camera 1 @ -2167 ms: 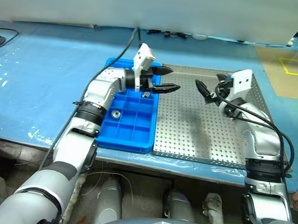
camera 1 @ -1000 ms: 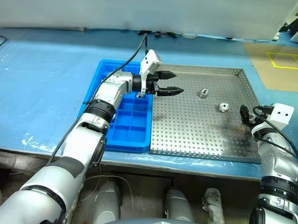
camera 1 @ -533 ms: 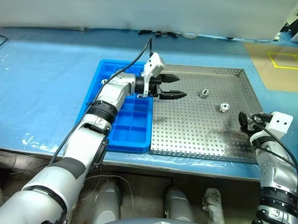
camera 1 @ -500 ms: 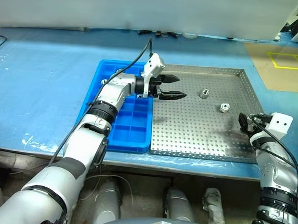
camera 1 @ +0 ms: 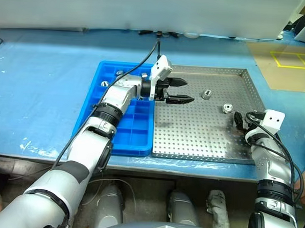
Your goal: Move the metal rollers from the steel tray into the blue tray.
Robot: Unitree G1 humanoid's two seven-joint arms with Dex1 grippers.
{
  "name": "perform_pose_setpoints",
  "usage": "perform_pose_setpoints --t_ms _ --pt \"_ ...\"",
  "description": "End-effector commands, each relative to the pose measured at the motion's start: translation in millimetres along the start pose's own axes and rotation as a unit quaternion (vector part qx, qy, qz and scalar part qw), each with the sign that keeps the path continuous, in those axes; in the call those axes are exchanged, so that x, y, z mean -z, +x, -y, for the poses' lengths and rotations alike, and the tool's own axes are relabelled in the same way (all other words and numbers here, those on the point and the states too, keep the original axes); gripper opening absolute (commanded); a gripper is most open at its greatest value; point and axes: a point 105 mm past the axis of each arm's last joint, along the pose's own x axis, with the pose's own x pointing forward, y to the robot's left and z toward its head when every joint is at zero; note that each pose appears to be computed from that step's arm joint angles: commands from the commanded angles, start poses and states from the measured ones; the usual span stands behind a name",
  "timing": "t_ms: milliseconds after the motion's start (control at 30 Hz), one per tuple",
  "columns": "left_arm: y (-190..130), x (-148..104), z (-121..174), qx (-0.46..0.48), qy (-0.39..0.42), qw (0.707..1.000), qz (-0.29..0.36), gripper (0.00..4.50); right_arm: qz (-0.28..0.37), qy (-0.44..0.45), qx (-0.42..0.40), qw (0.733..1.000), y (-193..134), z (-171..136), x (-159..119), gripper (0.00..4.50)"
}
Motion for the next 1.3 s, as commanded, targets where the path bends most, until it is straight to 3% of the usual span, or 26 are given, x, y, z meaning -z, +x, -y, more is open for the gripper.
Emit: perform_pose_setpoints --t_ms 33,333,600,967,1200,1300 --pt "13.2 -7.3 13.8 0.043 0.024 0.999 0.006 4.17 0.016 0.001 0.013 1.0 -7.2 3.1 -2.4 4.5" --pt "27.1 -10.8 18.8 0.071 0.025 0.997 0.005 4.17 0.027 0.017 0.041 0.999 -19.6 1.8 2.5 4.5" --pt "23.8 -9.2 16.8 0.071 0.022 0.997 0.001 4.17 0.024 0.028 0.036 0.999 -8.3 -11.1 5.7 4.5" --pt "-13.2 -16.0 -8.3 -0.014 0.059 0.998 -0.001 4.17 0.007 0.032 0.016 0.999 13.8 -27.9 12.6 4.5" --pt "-19.3 -6.6 1.5 0.013 0.056 0.998 -0.016 4.17 -0.001 0.03 0.011 0.999 22.0 -30.7 16.3 4.5" --pt "-19.0 -4.8 3.7 0.02 0.057 0.998 -0.019 4.19 -0.002 0.031 0.022 0.999 23.5 -27.3 16.9 3.85"
